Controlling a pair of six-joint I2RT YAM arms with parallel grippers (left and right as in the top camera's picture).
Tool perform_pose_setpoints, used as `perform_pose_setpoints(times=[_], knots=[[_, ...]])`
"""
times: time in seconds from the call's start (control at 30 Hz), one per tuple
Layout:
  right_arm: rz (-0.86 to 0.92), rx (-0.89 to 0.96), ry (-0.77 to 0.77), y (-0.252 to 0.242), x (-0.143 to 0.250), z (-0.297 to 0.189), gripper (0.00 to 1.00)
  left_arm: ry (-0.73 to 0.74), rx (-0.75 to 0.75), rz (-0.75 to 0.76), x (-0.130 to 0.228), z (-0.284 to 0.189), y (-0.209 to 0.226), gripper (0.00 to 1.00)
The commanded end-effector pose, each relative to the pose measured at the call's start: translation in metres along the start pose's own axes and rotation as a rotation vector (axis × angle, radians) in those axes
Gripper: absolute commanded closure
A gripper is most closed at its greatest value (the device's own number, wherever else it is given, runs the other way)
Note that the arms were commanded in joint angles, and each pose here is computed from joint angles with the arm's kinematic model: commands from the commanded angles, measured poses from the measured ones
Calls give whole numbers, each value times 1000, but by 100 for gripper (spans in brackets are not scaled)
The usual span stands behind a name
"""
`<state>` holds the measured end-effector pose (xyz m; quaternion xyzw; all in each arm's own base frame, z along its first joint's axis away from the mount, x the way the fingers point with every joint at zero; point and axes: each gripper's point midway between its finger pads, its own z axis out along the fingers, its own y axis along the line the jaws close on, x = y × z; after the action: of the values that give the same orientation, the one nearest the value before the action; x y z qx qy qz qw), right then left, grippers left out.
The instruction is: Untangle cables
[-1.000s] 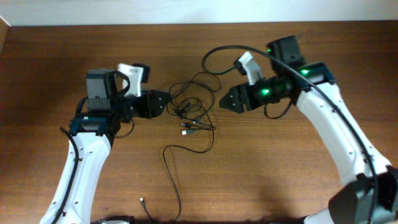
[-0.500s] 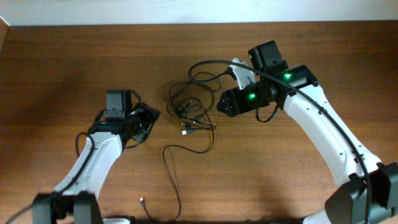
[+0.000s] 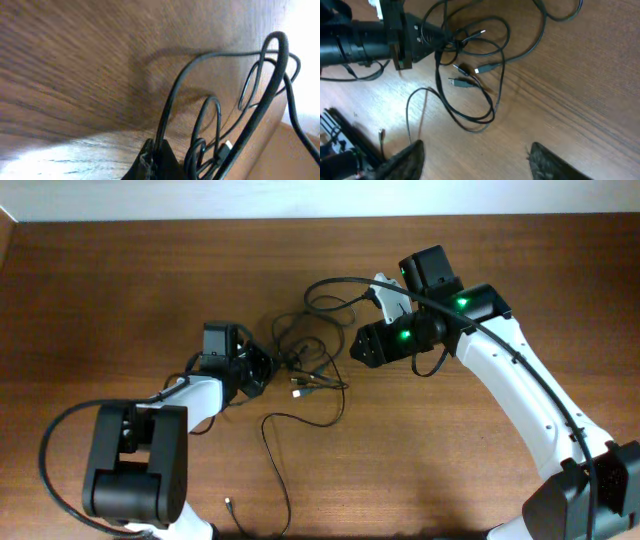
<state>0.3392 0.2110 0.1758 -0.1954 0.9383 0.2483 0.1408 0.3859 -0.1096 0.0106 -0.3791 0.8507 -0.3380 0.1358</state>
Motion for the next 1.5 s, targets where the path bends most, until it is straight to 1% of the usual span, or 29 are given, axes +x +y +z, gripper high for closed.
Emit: perform_pose_setpoints(times=[0.0, 0.07, 0.13, 0.17, 0.23, 0.3, 0.47, 0.53, 0.63, 0.77, 0.8, 0.87, 0.93, 1.0, 1.03, 1.07, 1.1, 1.13, 1.17, 1.2, 1.3, 1.37, 1.47], knots=[[-19, -24, 40, 11, 10, 1, 36, 30, 25, 124, 5, -3, -3, 100], [-110, -43, 71, 23, 18, 5, 34, 44, 102, 121, 1, -23, -21, 100], [-170, -67, 83, 35, 21, 8, 33, 12, 141, 126, -6, -44, -35, 100], [-226, -113, 88, 48, 24, 10, 32, -10, 159, 133, -8, -57, -42, 100], [-337, -167, 83, 70, 26, 14, 30, -49, 188, 153, -6, -85, -58, 100], [-385, -177, 65, 79, 24, 17, 30, -85, 220, 179, -2, -109, -71, 100], [-428, -216, 12, 93, 13, 18, 30, -127, 267, 216, 7, -142, -87, 100], [-441, -216, -20, 94, 5, 18, 30, -135, 283, 227, 9, -147, -91, 100], [-391, -223, -67, 101, -7, 18, 31, -128, 307, 239, 13, -153, -96, 100], [-391, -244, -79, 116, -8, 23, 32, -119, 312, 241, 15, -153, -97, 100], [-394, -243, -77, 120, -6, 27, 36, -119, 312, 241, 15, -153, -97, 100], [-314, -179, -64, 115, -5, 44, 43, -113, 316, 242, 16, -153, -97, 100], [-281, -127, -48, 106, -5, 60, 47, -103, 321, 244, 18, -153, -98, 100], [-258, -161, -25, 106, -5, 80, 49, -102, 322, 244, 18, -153, -98, 100], [-259, -179, -21, 108, -5, 86, 52, -102, 322, 244, 18, -153, -98, 100], [-262, -189, -26, 109, -7, 89, 59, -102, 322, 244, 18, -153, -98, 100], [-268, -192, -41, 109, -11, 91, 76, -100, 319, 242, 18, -153, -97, 100], [-277, -196, -74, 110, -20, 89, 90, -93, 310, 235, 19, -152, -95, 100], [-282, -202, -99, 111, -26, 85, 96, -84, 290, 223, 21, -150, -90, 100], [-281, -210, -109, 111, -30, 82, 96, -83, 278, 220, 21, -149, -87, 100], [-287, -349, -127, 126, -36, 57, 96, -131, 201, 242, 13, -146, -72, 100], [-308, -485, -159, 139, -41, 27, 96, -148, 132, 210, 10, -143, -57, 100], [-377, -725, -214, 164, -42, -27, 96, -138, 115, 215, 13, -137, -55, 100]])
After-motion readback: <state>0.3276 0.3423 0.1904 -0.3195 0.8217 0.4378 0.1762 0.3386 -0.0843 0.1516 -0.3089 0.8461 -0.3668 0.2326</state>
